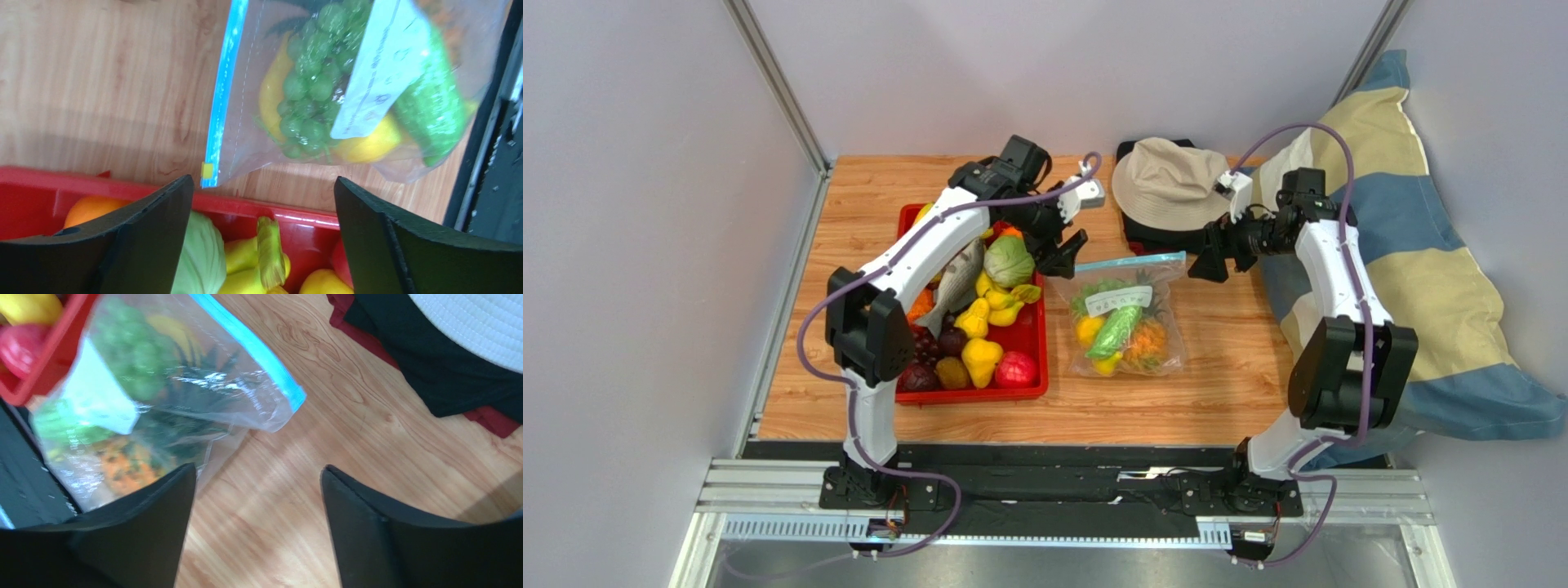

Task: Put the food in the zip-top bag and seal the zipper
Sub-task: Place the zipper food storage bag at the center of the board, then reset both arms

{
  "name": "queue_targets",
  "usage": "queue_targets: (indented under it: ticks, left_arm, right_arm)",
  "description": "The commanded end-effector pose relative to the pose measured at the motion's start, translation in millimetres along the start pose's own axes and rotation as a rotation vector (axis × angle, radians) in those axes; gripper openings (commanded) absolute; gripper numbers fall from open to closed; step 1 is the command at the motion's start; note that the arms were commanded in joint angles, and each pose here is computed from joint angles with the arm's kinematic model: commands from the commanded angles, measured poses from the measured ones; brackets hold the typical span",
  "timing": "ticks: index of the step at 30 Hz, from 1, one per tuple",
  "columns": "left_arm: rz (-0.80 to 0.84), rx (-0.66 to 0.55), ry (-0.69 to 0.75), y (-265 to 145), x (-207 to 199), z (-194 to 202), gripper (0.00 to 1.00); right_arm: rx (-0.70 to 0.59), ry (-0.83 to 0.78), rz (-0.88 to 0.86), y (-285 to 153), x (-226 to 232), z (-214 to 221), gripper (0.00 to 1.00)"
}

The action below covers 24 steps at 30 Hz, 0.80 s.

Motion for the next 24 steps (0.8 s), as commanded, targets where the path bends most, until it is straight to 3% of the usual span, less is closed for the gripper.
queue_targets:
  ticks: [1,2,5,7,10,12,15,20,24]
  left_arm:
    - [-0.124,-0.253,-0.083,-88.1,-7.4,-49.6,0.99]
    - [-0.147,-0.269,-0.186,-97.0,-8.4,-52.1,0.99]
    - [-0.257,-0.290,-0.314,-132.3,-5.2,-56.7,0.99]
    - [-0.266,-0.286,-0.312,-151.1,-5.8,-57.0,0.99]
    - [-0.259,-0.262,-0.373,-169.6,-4.0,-31.1,0.99]
    - [-0.277,-0.333,-0.445,-196.6,-3.7,-17.3,0.99]
    - [-0.343,-0.327,-0.563,-214.3,-0.6,17.9,0.99]
    - [-0.455,-0.357,-0.615,-243.6,-21.3,50.2,0.99]
    - [-0.493,-0.349,-0.646,-244.8,-35.3,71.1,0.99]
  right_arm:
    - [-0.127,-0.012,0.063,-37.5,32.1,-32.0,0.88]
    - [-0.146,-0.004,0.071,-41.7,35.9,-36.4,0.91]
    - [-0.228,0.053,0.113,-58.3,48.0,-56.9,1.00]
    - [-0.287,0.117,0.163,-69.2,53.3,-71.3,1.00]
    - [-0.317,0.194,0.197,-77.2,57.9,-80.0,1.00]
    - [-0.316,0.232,0.198,-76.5,58.9,-79.0,1.00]
    - [-0.306,0.284,0.188,-71.2,61.5,-70.0,1.00]
    - [-0.311,0.297,0.207,-67.4,67.3,-57.9,1.00]
    - [-0.314,0.281,0.215,-70.3,70.0,-58.0,1.00]
Point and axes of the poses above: each gripper's point midway between its finger pads, its own y axis out along the fingers, its own x axis along the line the jaws close on, z = x × y, the point moved 9 cm from there along -y, back along the fingers, and after that the axes turned 3 degrees about -y, right-handed, at the moved point
